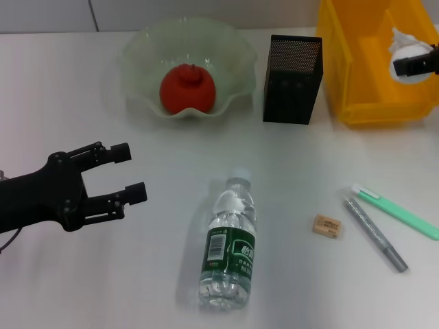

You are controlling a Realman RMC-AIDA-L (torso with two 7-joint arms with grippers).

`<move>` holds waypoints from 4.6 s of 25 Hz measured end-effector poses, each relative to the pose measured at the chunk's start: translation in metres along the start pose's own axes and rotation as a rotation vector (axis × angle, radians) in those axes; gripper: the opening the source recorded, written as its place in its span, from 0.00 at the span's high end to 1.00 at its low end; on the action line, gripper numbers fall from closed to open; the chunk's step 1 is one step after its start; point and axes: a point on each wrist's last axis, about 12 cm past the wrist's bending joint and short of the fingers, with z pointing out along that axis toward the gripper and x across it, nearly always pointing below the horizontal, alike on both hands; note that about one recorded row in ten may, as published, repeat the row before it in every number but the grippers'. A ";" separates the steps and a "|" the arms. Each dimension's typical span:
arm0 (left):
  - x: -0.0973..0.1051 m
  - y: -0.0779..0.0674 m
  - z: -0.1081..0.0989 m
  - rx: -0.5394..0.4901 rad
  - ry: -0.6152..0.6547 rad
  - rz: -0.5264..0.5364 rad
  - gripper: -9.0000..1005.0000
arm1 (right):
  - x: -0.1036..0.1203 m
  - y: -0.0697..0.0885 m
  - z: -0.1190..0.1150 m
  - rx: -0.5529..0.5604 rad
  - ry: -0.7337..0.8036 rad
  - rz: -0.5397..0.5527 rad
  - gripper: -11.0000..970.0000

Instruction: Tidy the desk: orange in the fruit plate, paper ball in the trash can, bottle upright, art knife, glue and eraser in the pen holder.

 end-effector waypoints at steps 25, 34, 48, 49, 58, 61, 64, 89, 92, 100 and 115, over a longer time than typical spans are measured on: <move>0.004 -0.001 0.017 -0.041 -0.091 0.078 0.19 | 0.016 -0.027 0.025 0.082 -0.030 0.080 0.43; 0.000 -0.004 0.009 -0.032 -0.134 0.087 0.20 | 0.016 -0.029 0.031 0.100 -0.071 0.103 0.42; -0.002 -0.005 0.005 -0.020 -0.128 0.096 0.20 | 0.020 -0.011 0.012 -0.111 -0.221 0.066 0.20; -0.004 -0.003 0.003 -0.026 -0.118 0.092 0.20 | 0.025 -0.007 0.006 -0.167 -0.247 0.048 0.20; -0.054 0.017 -0.007 -0.080 0.070 -0.002 0.20 | 0.101 0.023 -0.028 -0.558 -0.354 -0.192 0.20; -0.087 0.019 0.005 -0.103 0.214 -0.038 0.20 | 0.128 0.029 -0.021 -0.577 -0.364 -0.197 0.20; -0.106 0.018 0.024 -0.110 0.328 -0.068 0.20 | 0.152 0.029 -0.013 -0.581 -0.397 -0.150 0.20; -0.107 0.021 0.218 -0.307 0.846 -0.328 0.21 | 0.193 0.021 -0.002 -0.525 -0.491 -0.017 0.20; -0.096 0.021 0.224 -0.327 0.846 -0.334 0.21 | 0.195 0.020 0.002 -0.506 -0.495 0.007 0.20; -0.076 0.017 0.239 -0.332 0.847 -0.318 0.21 | 0.199 0.023 0.008 -0.510 -0.505 0.000 0.20; -0.064 0.014 0.242 -0.341 0.870 -0.276 0.21 | 0.202 0.024 0.007 -0.530 -0.520 0.022 0.20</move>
